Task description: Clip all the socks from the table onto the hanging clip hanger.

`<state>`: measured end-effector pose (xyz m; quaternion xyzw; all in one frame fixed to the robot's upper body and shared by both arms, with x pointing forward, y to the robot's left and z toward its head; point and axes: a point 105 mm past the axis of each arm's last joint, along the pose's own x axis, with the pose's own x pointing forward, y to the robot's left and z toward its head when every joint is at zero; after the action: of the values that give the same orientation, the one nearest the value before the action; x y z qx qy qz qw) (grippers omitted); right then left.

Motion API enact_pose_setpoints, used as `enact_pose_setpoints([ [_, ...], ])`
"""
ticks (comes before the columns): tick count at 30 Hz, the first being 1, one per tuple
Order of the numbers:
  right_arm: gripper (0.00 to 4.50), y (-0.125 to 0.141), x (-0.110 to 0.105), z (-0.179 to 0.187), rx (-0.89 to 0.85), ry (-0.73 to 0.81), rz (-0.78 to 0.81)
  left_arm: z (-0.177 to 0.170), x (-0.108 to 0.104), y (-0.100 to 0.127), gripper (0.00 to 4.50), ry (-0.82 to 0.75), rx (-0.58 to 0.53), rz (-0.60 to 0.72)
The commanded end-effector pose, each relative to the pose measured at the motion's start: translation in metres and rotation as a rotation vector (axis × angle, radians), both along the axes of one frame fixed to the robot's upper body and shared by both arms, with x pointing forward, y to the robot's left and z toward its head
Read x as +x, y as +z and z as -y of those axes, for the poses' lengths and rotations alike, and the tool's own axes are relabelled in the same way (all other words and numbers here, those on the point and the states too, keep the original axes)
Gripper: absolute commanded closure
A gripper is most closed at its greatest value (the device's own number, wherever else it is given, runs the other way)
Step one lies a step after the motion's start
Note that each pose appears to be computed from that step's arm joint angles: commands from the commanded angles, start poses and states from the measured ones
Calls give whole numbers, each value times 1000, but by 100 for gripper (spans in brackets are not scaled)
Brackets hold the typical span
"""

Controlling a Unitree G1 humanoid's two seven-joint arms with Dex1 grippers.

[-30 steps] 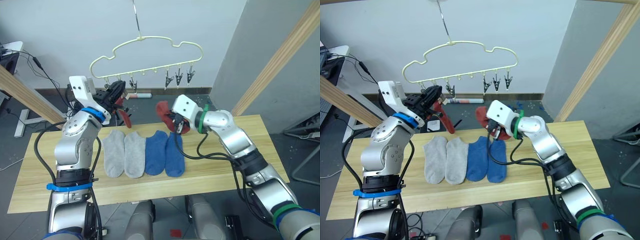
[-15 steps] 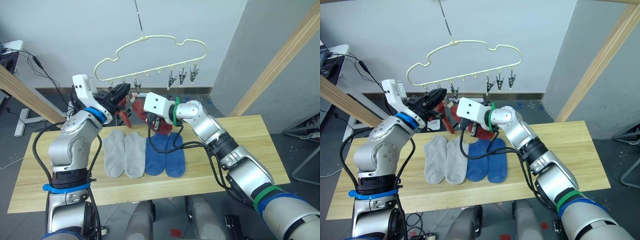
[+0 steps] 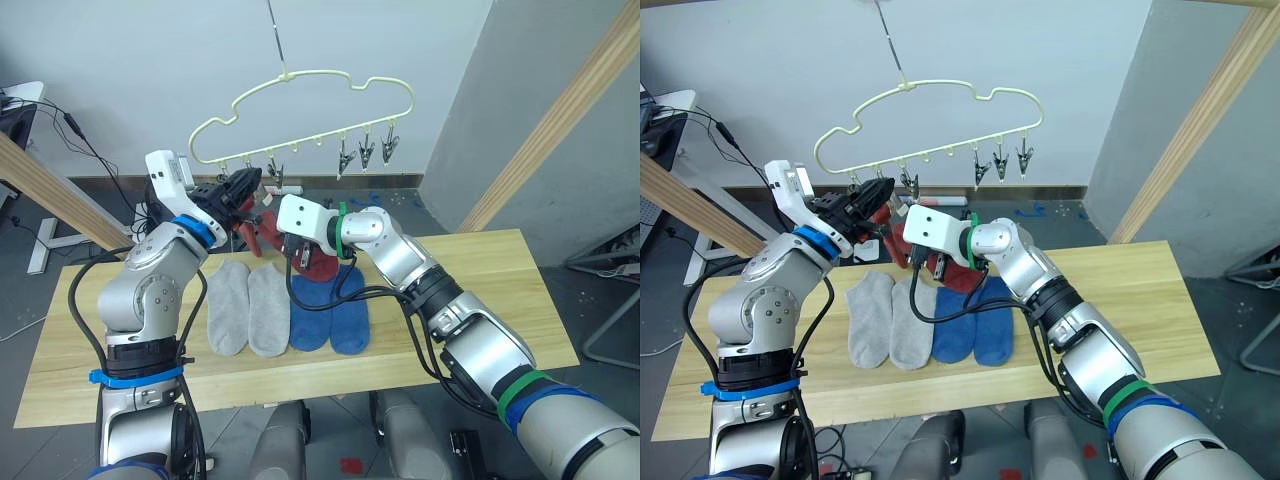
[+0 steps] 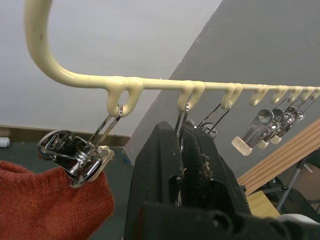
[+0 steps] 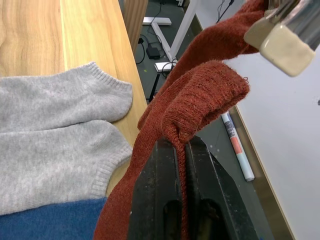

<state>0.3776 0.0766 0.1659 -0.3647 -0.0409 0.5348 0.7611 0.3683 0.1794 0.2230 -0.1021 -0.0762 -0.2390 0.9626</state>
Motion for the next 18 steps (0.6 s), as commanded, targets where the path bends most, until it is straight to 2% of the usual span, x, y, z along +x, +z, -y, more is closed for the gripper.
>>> enact_pose_setpoints([
  [1, 447, 35, -4, -12, 75, 33, 91, 0, -5, 2, 450, 0, 6, 13],
  [16, 447, 45, -8, -14, 155, 37, 58, -3, -7, -8, 450, 7, 10, -27],
  [18, 450, 46, -8, -14, 159, 37, 58, -3, -7, -9, 379, 9, 10, -31],
])
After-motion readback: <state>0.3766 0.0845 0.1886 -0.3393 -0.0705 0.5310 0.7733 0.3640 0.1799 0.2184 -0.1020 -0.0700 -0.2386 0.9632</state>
